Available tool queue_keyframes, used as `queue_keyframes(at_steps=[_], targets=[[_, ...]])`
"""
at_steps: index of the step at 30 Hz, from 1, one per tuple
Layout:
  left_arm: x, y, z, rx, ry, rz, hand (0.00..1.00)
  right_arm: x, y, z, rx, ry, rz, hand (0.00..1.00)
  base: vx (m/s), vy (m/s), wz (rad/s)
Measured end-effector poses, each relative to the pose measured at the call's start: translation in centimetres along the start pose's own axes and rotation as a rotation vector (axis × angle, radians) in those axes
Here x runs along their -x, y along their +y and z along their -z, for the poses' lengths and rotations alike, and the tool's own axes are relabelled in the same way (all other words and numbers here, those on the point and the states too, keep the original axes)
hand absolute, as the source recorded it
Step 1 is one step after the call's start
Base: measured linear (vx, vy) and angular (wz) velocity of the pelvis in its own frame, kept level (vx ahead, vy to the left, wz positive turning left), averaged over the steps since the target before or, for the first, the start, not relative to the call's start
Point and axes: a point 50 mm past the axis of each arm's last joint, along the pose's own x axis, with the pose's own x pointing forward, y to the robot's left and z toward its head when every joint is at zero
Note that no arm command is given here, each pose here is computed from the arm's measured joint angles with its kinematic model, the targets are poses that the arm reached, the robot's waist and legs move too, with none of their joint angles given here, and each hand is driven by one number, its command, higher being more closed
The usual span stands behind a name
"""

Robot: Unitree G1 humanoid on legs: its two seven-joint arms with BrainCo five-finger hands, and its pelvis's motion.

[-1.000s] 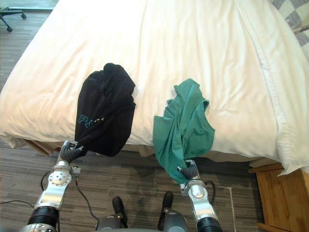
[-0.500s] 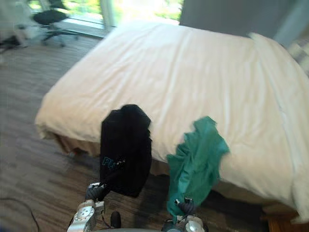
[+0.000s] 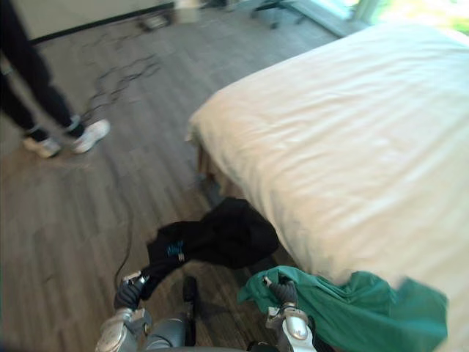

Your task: Tidy the bed and pick cloth on bed and put in laundry

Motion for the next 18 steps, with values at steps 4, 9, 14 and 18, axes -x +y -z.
queue_keyframes(at_steps=[4, 9, 14, 18], targets=[[-0.1, -0.2, 1.6, -0.007, 0.072, 0.019, 1.00, -0.1, 0.5, -0.1, -0.024, -0.002, 0.000, 1.00, 0.13, 0.082, 0.79], [-0.7, 0.1, 0.7, -0.036, 0.050, 0.039, 1.00, 0.2, 1.3, 0.5, -0.094, 0.021, 0.021, 1.00, 0.22, 0.105, 0.86], [-0.7, 0.0, 0.8, -0.039, 0.066, 0.043, 1.00, 0.2, 1.2, 0.6, -0.092, 0.039, 0.030, 1.00, 0.04, 0.036, 0.89], [-0.1, 0.5, 1.7, -0.054, 0.111, 0.031, 1.00, 0.2, 1.4, 0.6, -0.050, 0.047, 0.024, 1.00, 0.25, 0.022, 0.21]])
